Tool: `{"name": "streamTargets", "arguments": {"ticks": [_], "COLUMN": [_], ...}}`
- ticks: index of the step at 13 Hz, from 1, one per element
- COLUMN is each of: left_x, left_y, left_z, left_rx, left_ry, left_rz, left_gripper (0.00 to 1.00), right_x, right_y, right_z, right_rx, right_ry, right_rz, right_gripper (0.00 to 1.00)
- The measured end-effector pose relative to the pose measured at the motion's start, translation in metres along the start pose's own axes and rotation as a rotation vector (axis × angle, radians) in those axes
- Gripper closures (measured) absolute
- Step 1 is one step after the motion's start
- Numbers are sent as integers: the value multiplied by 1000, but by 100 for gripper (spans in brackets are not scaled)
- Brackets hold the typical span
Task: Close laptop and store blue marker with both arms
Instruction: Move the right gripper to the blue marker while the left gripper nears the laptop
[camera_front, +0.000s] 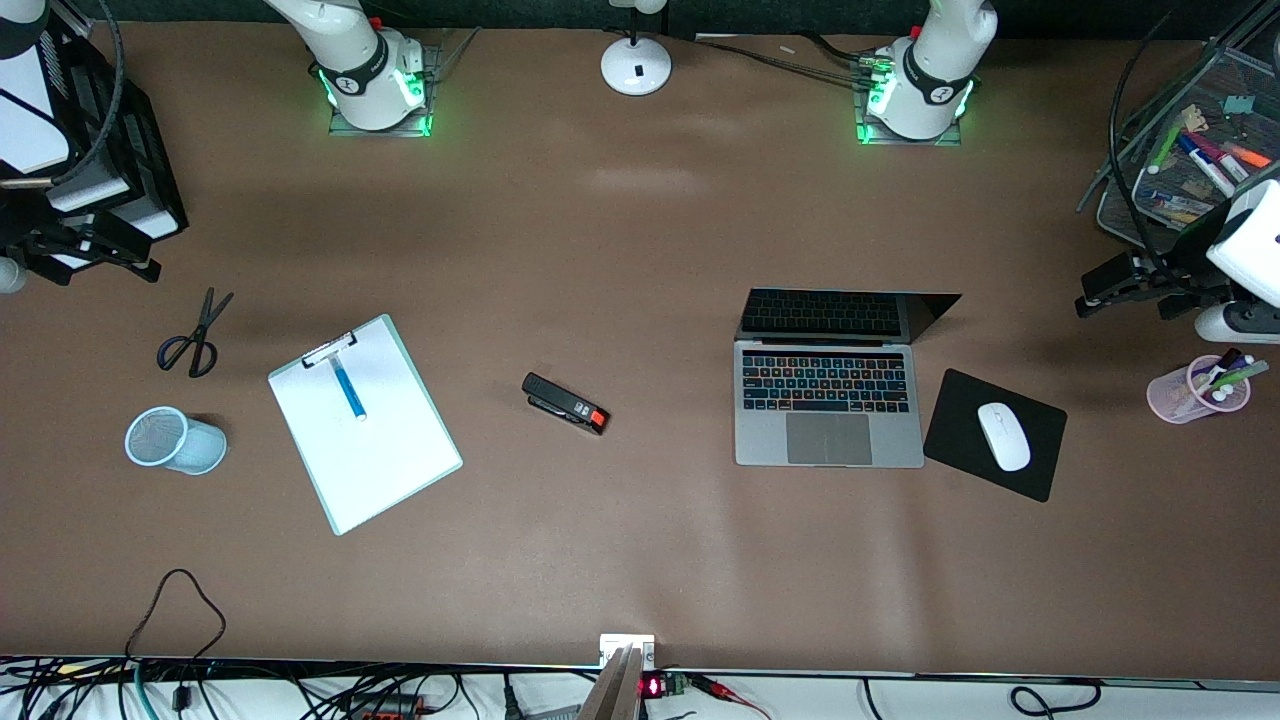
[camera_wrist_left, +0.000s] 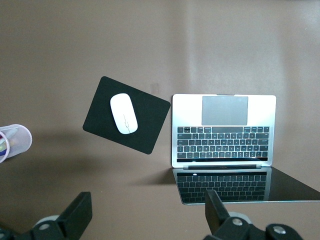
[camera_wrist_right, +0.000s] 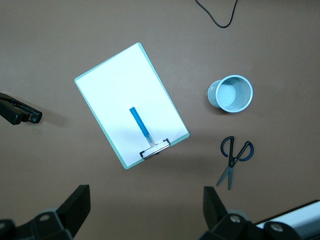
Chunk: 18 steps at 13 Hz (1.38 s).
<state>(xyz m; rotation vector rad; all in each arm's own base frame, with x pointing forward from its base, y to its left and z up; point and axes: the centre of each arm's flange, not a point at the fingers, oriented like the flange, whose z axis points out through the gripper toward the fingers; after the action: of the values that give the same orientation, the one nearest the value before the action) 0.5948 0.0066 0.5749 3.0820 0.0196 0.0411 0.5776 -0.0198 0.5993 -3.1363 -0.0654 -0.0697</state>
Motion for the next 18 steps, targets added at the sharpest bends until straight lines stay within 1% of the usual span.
{"name": "streamTargets", "arguments": {"ticks": [2,4,11,12,14,16,18], "left_x": [0,0,0,-1,-1,1,-2], "left_y": [1,4,5,5,4,8,21], "left_z": [0,1,1,4,22,37,38], "left_rx": [49,75,80,80,78,75,73], "left_ry": [-1,-2,-5,-24,-87,-124,-155], "left_rz": [18,32,34,34,33,42,62], "left_gripper": [0,0,0,0,0,0,0], "right_x": [0,0,0,1,9,19,25], "right_y": [0,0,0,-1,-7,-11,-16], "right_z": [1,1,1,5,29,55,76], "right_rx": [0,0,0,1,4,8,12], "right_ry": [-1,-2,-3,-12,-56,-95,-128], "right_rz": [0,1,0,-2,-15,-28,-74], "right_gripper": [0,0,0,0,0,0,0]}}
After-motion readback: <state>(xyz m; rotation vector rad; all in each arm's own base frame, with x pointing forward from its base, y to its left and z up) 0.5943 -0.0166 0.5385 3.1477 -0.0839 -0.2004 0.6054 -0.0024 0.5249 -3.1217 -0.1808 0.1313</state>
